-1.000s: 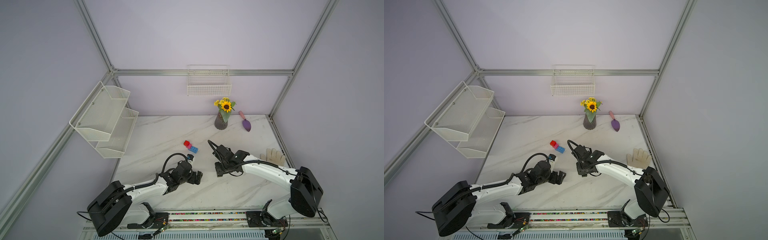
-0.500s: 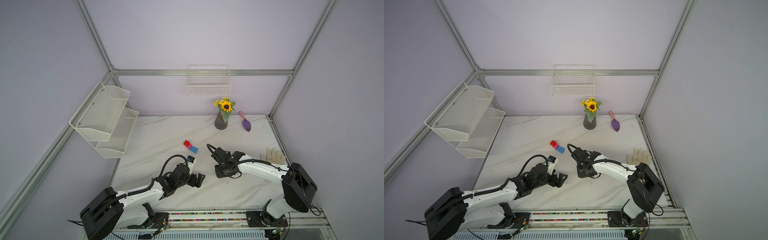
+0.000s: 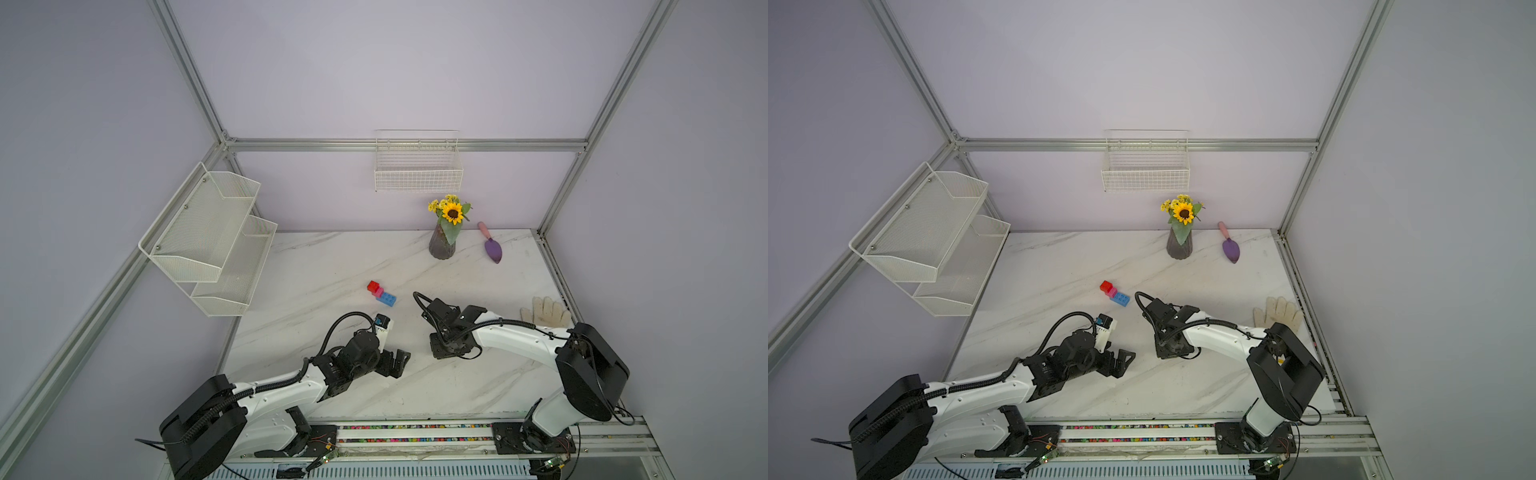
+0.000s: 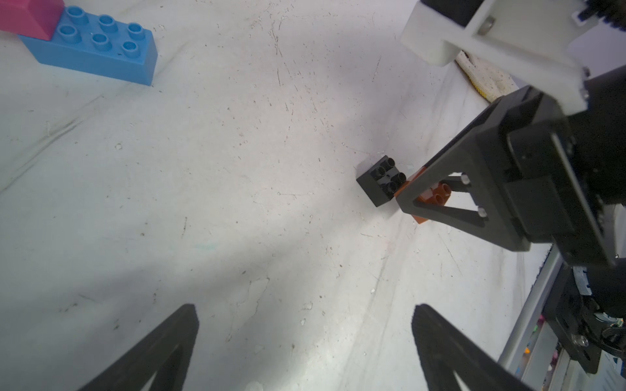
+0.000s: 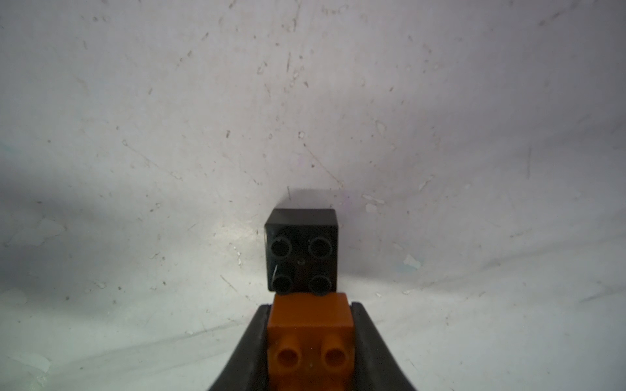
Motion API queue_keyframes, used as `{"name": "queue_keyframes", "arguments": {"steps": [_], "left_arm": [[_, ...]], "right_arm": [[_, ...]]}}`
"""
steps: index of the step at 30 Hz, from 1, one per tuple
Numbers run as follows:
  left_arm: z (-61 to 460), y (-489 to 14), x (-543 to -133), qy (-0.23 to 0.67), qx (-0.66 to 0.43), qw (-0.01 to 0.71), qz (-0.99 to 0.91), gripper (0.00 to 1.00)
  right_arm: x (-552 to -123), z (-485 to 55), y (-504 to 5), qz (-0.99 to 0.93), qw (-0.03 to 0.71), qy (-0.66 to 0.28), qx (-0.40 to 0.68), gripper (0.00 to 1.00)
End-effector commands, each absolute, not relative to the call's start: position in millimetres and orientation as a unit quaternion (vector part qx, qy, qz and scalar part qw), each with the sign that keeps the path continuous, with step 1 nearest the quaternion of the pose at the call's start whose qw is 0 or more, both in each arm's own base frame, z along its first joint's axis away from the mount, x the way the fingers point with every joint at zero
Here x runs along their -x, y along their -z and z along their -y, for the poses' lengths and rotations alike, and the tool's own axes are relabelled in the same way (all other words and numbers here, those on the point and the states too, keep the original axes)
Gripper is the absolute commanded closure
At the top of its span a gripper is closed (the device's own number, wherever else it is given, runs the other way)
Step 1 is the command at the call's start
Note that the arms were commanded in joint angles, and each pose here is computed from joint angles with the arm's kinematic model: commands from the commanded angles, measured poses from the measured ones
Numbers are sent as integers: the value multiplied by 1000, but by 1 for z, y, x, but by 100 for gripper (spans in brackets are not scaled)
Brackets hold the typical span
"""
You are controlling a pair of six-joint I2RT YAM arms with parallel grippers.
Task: Assemble the letter v with lego
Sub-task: Assemble the lego brick with the lego brick.
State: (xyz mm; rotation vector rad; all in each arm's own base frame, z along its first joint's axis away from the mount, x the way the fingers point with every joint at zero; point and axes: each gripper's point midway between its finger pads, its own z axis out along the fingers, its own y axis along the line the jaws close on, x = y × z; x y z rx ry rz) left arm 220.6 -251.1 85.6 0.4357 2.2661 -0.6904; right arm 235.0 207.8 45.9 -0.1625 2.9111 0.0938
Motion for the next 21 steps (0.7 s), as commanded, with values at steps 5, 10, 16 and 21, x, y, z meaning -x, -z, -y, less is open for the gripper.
{"name": "queue_keyframes", "arguments": {"steps": [5, 10, 16, 21], "left_arm": [[254, -97, -224, 271, -171, 377, -869, 0], [255, -95, -224, 270, -172, 376, -870, 0], [254, -90, -222, 271, -170, 373, -871, 0], [252, -89, -221, 269, -170, 373, -872, 0]], "right_arm": [[-247, -210, -62, -988, 145, -43, 39, 87], [-251, -214, -66, -987, 148, -46, 42, 87], [-252, -215, -56, -988, 140, -37, 46, 87], [-251, -216, -49, -990, 132, -34, 46, 87]]}}
